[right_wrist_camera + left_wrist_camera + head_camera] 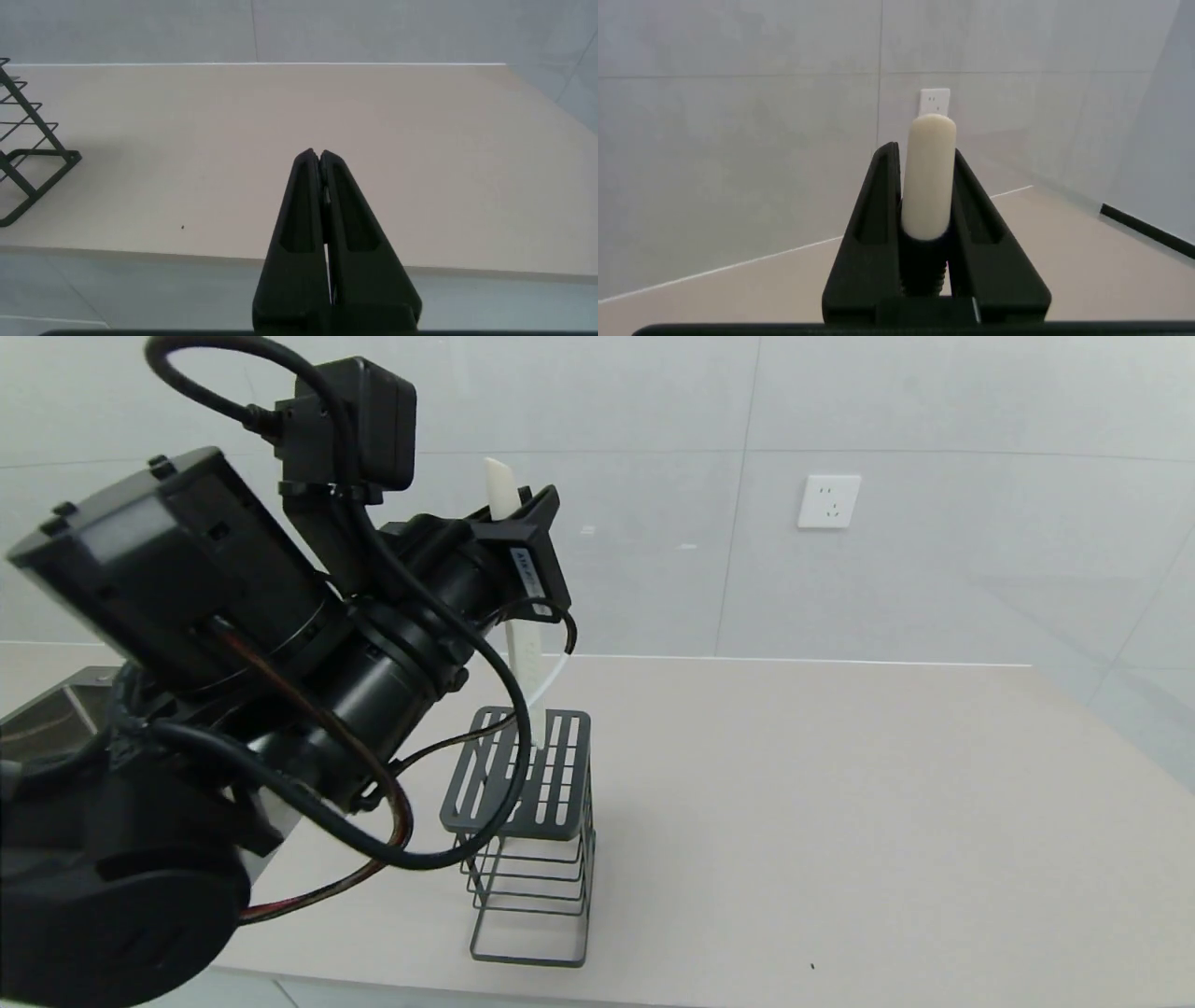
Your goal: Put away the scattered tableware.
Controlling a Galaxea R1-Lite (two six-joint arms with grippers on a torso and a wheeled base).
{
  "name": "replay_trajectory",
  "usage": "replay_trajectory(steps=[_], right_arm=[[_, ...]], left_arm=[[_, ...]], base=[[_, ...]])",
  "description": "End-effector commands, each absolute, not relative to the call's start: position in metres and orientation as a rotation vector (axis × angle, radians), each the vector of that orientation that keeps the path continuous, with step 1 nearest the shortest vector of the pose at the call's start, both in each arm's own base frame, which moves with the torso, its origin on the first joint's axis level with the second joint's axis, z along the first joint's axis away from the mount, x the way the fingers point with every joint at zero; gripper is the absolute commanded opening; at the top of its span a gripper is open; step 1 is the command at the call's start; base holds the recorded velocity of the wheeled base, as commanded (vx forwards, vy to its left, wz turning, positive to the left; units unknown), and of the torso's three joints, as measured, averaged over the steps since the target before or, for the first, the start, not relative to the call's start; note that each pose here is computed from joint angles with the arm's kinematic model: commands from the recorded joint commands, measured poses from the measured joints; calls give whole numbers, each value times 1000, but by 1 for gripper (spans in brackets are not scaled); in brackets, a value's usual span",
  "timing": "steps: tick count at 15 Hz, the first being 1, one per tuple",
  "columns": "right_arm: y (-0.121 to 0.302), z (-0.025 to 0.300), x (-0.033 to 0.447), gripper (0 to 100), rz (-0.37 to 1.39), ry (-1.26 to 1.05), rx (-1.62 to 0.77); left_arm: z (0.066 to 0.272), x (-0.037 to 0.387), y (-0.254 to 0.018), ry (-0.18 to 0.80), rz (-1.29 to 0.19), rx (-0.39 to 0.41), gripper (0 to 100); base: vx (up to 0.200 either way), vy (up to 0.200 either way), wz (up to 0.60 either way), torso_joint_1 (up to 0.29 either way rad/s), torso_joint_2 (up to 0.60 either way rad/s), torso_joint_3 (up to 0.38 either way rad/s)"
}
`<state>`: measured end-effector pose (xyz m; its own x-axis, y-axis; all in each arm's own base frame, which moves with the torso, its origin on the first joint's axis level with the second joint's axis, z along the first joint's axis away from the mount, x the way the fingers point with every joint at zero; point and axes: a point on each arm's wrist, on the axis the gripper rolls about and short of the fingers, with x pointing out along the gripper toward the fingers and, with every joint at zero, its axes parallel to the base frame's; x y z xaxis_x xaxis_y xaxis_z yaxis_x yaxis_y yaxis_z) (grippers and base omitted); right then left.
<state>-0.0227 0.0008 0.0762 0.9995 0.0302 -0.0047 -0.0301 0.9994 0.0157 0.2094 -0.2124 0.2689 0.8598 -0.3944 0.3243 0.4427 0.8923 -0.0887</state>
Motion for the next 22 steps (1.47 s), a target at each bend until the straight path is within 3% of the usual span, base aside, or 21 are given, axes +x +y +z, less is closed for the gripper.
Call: replay_trajectory(steps=[1,7,13,22], right_arm=[[1,76,-22,0,31,8,15],[1,76,-22,0,31,9,15],[1,76,-22,0,31,8,15],[1,76,-22,0,29,9,15]], left_arm=[[262,225,-232,-286,-391,-165,0],[243,255,-256,-267,-371,-154,0],[240,261,-254,-286,-320,-108,0],[236,261,-256,-269,-268,-113,0]], base=[[0,0,0,0,0,0],[0,0,0,0,0,0],[0,0,0,0,0,0],[0,0,0,0,0,0]])
